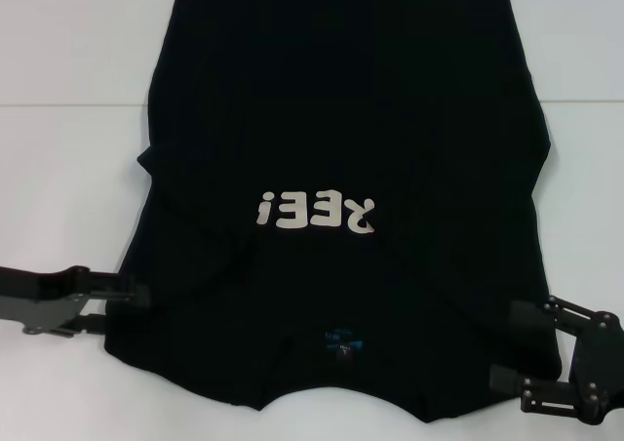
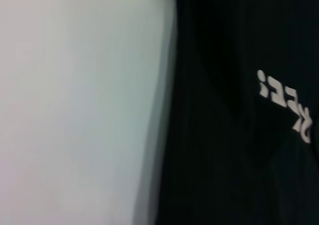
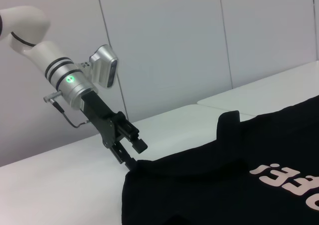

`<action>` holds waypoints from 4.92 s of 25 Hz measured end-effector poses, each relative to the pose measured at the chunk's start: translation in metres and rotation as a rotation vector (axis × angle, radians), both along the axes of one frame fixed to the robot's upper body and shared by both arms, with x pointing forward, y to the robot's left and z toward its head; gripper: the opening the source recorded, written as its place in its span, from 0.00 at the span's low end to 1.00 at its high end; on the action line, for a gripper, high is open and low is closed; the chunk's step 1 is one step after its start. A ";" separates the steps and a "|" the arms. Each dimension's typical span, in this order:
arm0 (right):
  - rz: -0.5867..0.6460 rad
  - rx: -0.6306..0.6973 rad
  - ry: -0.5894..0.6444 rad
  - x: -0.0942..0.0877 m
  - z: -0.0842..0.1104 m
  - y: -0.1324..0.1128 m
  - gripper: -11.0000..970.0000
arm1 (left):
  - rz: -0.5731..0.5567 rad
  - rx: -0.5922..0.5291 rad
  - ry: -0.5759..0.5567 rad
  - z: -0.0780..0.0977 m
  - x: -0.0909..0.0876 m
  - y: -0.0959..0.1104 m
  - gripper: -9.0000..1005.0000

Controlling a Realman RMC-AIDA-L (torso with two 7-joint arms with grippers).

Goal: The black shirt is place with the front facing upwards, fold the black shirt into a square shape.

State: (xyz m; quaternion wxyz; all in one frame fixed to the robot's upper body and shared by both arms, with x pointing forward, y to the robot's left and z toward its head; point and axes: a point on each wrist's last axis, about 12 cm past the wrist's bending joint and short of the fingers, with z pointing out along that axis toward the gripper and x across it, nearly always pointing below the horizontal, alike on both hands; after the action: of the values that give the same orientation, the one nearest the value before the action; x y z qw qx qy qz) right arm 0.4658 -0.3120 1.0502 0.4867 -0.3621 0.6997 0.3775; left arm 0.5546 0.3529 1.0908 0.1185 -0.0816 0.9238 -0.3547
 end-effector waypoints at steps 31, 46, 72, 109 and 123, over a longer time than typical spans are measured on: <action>0.002 0.003 -0.009 0.004 0.002 0.001 0.96 | -0.005 0.043 0.031 0.002 0.005 -0.002 0.86; 0.006 0.006 -0.010 0.004 0.003 0.001 0.96 | -0.019 0.077 0.033 0.002 0.006 -0.003 0.86; 0.010 0.005 -0.011 0.008 0.005 0.002 0.96 | -0.111 0.211 0.011 0.010 0.018 -0.021 0.77; -0.158 -0.039 0.417 0.049 0.075 -0.041 0.96 | -0.159 0.161 -0.049 0.014 0.013 -0.021 0.07; -0.318 -0.265 1.025 0.085 0.115 -0.048 0.95 | -0.183 0.099 -0.114 0.013 0.000 -0.008 0.06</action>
State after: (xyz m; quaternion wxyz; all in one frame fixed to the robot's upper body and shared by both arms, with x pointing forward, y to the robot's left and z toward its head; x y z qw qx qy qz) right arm 0.5507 -0.3604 1.1649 0.0850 -0.0802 0.9346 0.3361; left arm 0.5543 0.3448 1.1041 0.1417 0.0294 0.9357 -0.3219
